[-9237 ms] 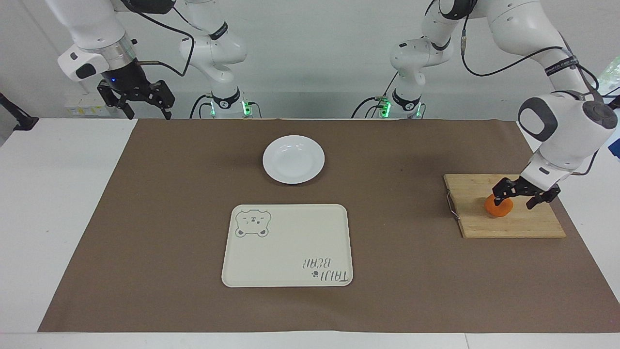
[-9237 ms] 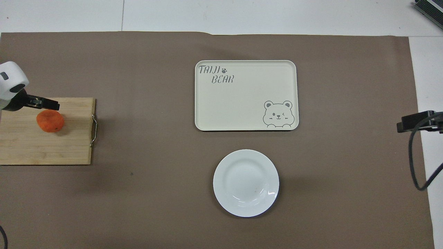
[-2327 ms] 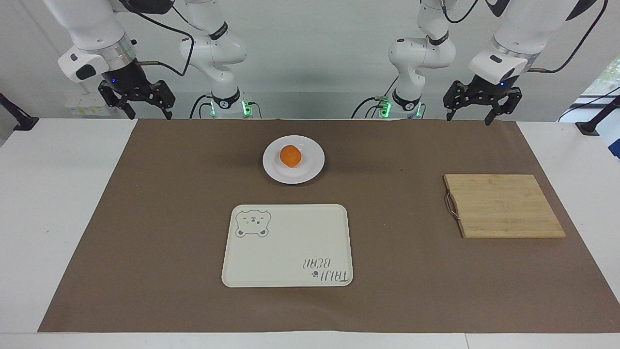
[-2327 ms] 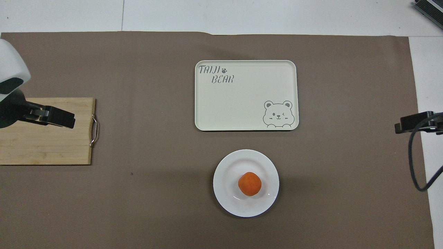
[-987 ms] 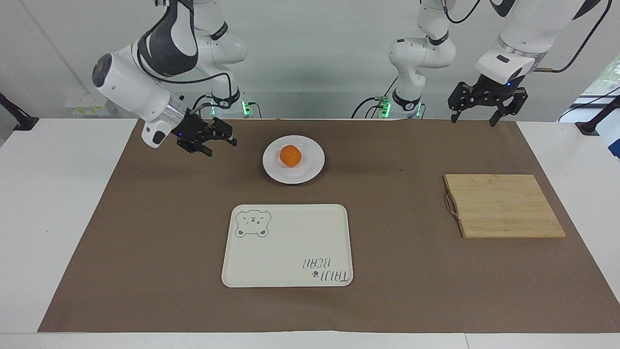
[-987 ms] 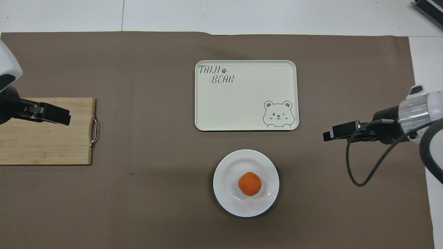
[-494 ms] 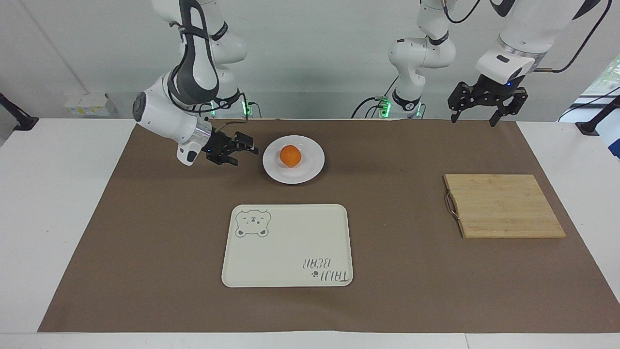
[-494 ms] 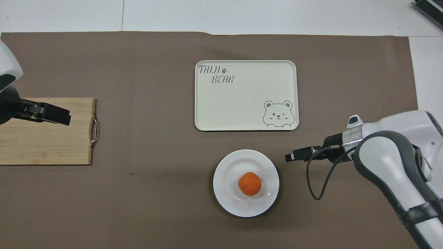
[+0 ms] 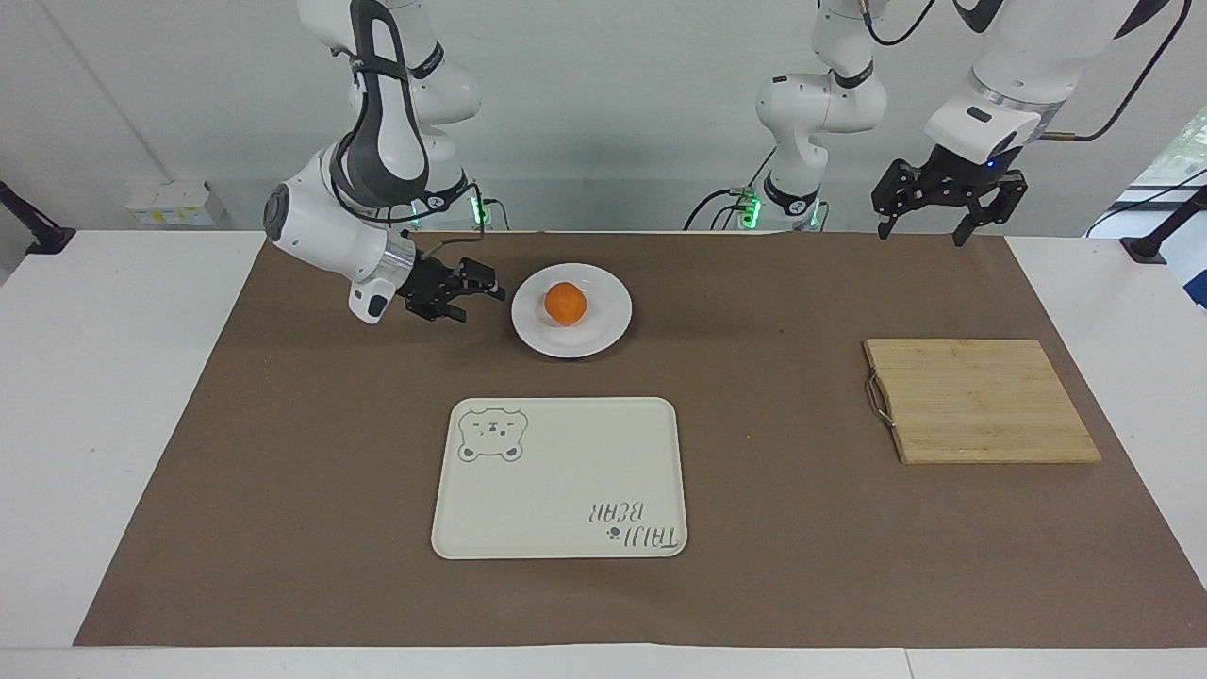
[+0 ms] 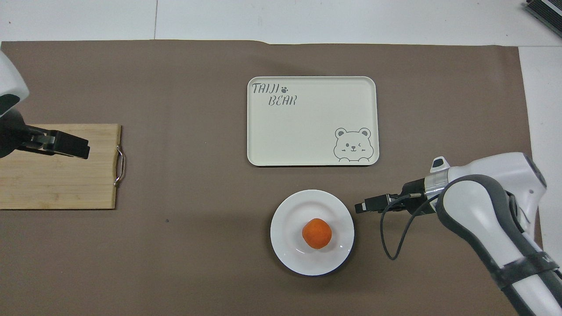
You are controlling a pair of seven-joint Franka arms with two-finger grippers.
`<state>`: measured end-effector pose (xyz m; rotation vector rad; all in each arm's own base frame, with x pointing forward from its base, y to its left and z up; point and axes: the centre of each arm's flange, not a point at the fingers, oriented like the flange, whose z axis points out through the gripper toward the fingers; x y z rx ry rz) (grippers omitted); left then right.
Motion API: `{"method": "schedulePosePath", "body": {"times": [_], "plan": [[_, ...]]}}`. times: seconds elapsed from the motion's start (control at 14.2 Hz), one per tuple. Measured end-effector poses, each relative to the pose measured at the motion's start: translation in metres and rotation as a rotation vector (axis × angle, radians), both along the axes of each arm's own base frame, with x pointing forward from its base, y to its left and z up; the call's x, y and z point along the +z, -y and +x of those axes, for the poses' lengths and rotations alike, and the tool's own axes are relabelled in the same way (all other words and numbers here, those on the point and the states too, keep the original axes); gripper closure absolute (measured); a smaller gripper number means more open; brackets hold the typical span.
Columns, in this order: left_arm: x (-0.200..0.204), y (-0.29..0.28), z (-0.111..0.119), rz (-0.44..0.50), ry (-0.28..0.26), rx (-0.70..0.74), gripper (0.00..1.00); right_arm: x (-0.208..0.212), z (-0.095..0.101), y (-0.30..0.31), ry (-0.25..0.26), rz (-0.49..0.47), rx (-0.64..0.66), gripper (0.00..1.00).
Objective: Place orange and plate with both arms
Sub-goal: 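Reach the right gripper toward the rim of the white plate, then close the right gripper on the plate rim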
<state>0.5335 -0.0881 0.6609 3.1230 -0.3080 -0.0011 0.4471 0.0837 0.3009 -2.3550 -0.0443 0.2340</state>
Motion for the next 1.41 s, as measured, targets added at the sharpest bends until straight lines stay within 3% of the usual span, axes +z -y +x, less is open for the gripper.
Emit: {"method": "schedulePosePath", "body": {"times": [0.71,0.85,1.06,1.27,1.34,1.41], "plan": [[0.0,0.0,0.0,0.0,0.0,0.0,0.0,-0.04,-0.016,-0.021,-0.045,0.019,-0.051,0.0],[0.0,0.0,0.0,0.0,0.0,0.0,0.0,-0.041,-0.016,-0.021,-0.045,0.02,-0.054,0.18],[0.0,0.0,0.0,0.0,0.0,0.0,0.0,-0.041,-0.016,-0.02,-0.046,0.02,-0.055,0.55],[0.0,0.0,0.0,0.0,0.0,0.0,0.0,-0.043,-0.017,-0.02,-0.049,0.019,-0.057,0.86],[0.0,0.0,0.0,0.0,0.0,0.0,0.0,-0.041,-0.017,-0.02,-0.05,0.027,-0.059,0.93],[0.0,0.0,0.0,0.0,0.0,0.0,0.0,-0.039,-0.017,-0.021,-0.047,0.031,-0.059,0.93]]}}
